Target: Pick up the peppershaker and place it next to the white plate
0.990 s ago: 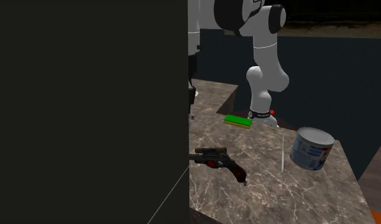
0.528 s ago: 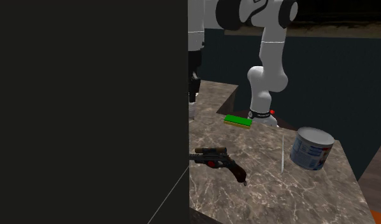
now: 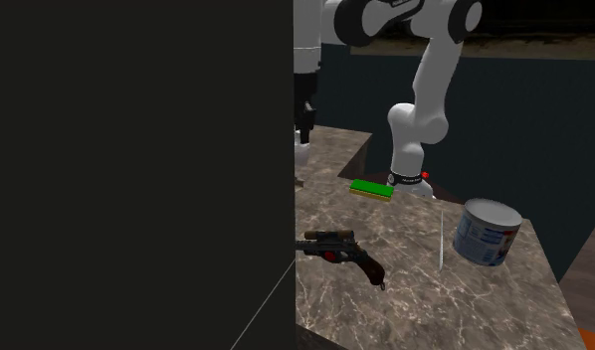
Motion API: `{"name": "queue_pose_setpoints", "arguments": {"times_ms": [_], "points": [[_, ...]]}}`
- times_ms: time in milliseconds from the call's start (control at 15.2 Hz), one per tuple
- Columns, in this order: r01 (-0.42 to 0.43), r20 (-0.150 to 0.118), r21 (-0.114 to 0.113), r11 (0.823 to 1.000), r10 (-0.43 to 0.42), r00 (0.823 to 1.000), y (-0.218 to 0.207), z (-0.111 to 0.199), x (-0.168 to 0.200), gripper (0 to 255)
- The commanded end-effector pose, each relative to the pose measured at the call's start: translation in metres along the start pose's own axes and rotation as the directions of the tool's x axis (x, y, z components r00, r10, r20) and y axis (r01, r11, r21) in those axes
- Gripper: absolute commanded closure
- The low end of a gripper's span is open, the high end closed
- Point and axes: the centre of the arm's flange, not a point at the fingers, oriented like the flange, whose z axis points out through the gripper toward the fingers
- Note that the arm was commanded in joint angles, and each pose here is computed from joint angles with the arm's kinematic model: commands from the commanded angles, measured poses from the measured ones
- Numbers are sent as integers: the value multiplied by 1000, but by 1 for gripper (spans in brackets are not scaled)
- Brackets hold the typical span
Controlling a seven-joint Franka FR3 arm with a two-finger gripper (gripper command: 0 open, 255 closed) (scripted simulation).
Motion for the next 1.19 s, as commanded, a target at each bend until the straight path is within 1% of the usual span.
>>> {"name": "queue_pose_setpoints", "arguments": {"times_ms": [0, 1122], "points": [[1, 0, 1, 1000, -1, 1000, 24, 2, -12, 255], [1, 0, 1, 1000, -1, 1000, 227, 8, -108, 255]]}}
